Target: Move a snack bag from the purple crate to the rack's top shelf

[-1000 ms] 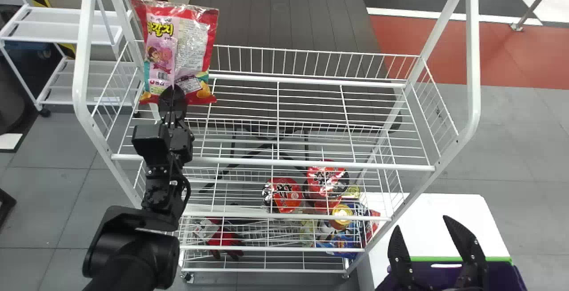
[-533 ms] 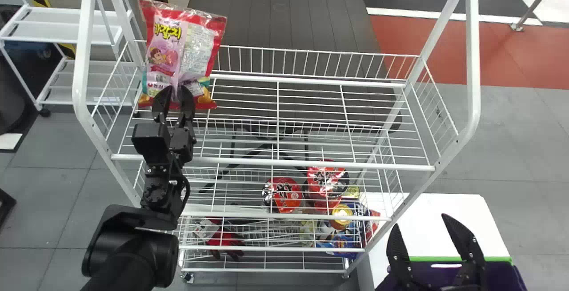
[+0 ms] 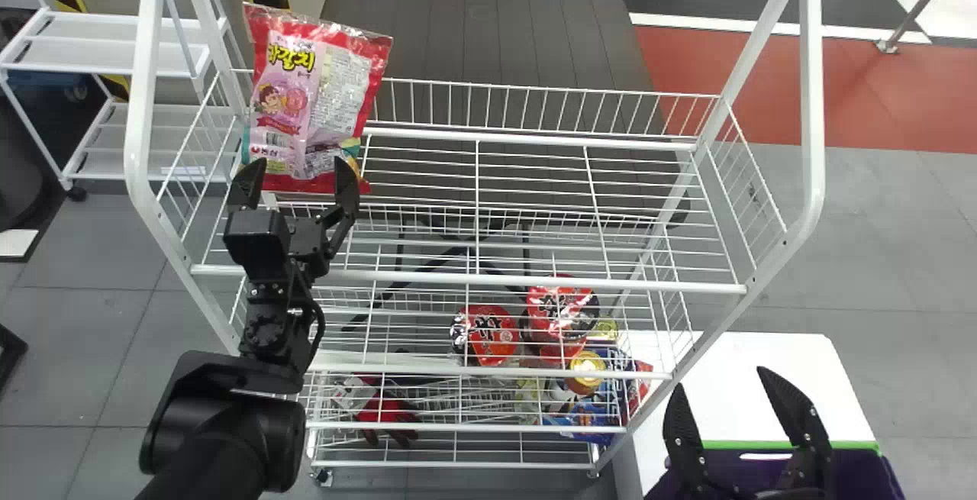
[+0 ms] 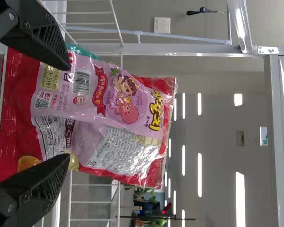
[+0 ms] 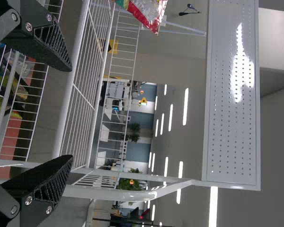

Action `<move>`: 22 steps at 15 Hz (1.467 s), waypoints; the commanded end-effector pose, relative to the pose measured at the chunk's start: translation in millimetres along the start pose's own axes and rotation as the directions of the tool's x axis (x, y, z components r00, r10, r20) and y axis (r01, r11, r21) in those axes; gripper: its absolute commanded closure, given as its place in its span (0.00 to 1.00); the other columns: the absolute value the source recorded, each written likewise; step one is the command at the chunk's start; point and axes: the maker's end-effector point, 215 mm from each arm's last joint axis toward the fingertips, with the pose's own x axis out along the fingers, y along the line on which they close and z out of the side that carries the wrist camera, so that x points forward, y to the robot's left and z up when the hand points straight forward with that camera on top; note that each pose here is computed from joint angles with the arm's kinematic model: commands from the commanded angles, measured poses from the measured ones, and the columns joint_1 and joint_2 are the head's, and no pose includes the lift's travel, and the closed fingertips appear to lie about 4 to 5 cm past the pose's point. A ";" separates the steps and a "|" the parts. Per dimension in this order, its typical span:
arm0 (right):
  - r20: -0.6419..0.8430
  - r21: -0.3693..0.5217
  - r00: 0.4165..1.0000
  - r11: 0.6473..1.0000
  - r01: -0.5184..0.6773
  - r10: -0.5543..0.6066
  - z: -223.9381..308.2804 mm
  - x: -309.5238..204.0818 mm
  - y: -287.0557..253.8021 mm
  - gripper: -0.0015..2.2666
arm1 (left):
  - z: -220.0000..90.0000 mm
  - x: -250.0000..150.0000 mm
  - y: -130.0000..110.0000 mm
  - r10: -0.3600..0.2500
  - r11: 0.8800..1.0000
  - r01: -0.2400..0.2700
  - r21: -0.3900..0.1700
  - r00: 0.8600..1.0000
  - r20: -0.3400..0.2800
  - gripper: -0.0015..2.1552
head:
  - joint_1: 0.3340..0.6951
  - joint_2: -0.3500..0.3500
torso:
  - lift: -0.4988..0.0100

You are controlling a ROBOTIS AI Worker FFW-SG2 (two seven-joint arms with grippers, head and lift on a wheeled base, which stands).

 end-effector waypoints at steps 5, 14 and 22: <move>0.004 0.001 1.000 1.000 0.005 -0.005 1.9 1.5 -0.8 0.08 | -1.2 -20.0 -12.8 -0.009 1.000 0.008 -0.023 1.000 -0.022 0.04 | 1.00 0.38 | 0.98; -0.001 0.037 0.999 0.998 -0.044 0.044 55.1 42.1 23.6 0.08 | 106.3 -129.4 23.7 0.009 1.000 -0.009 0.000 1.000 -0.023 0.05 | 1.00 0.39 | 0.98; -0.113 0.109 0.994 0.994 0.006 0.006 103.2 52.1 45.3 0.08 | 139.2 -246.7 58.5 0.036 0.998 -0.032 0.062 0.997 -0.075 0.05 | 1.00 0.57 | 0.98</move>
